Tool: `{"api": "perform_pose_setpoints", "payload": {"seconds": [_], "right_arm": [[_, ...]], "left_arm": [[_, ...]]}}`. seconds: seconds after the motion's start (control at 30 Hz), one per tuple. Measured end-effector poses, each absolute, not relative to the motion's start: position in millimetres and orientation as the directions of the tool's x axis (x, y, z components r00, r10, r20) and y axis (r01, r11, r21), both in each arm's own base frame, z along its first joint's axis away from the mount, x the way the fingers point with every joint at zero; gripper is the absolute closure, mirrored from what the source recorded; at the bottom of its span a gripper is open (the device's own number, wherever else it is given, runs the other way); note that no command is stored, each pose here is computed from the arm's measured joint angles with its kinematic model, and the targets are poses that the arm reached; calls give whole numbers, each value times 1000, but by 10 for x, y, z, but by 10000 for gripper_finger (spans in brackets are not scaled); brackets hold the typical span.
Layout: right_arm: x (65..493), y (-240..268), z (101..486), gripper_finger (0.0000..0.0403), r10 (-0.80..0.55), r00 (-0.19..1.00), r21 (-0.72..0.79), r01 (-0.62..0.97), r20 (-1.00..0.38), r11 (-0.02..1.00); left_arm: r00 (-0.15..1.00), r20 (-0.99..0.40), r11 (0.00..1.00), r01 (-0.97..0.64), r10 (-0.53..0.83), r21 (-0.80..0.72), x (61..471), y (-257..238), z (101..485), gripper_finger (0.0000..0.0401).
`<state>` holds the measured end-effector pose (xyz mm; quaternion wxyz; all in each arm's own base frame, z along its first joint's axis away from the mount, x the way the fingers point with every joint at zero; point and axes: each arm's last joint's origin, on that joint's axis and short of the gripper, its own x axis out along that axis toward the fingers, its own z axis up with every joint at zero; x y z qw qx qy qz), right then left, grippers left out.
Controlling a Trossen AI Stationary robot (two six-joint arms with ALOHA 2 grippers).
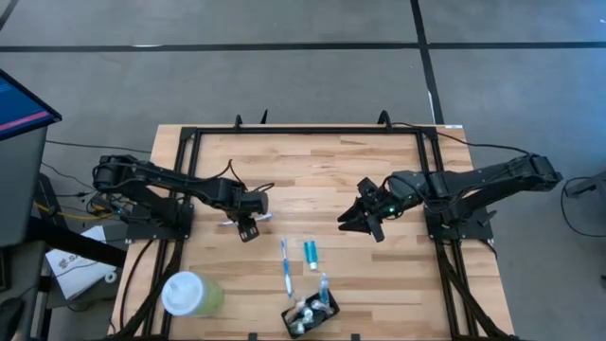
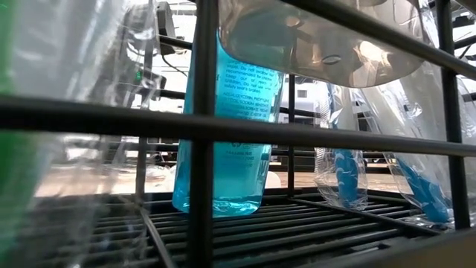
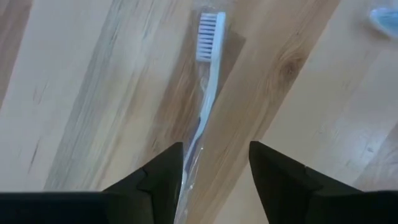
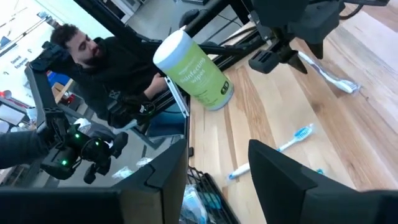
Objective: Pick & Place toothbrushing station
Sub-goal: Put the violet toothbrush into the black wire organizer
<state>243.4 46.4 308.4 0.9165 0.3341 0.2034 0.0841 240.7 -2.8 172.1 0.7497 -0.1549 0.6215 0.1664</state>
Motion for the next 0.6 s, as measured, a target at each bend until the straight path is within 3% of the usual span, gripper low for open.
{"api": "perform_pose_setpoints", "payload": {"seconds": [0.6], "right_arm": [[2435,463,3087,243,290,904,641,-24,-314,767]], "left_arm": [[73,-994,884,-465,81,38,2169,3,1418,221]]}}
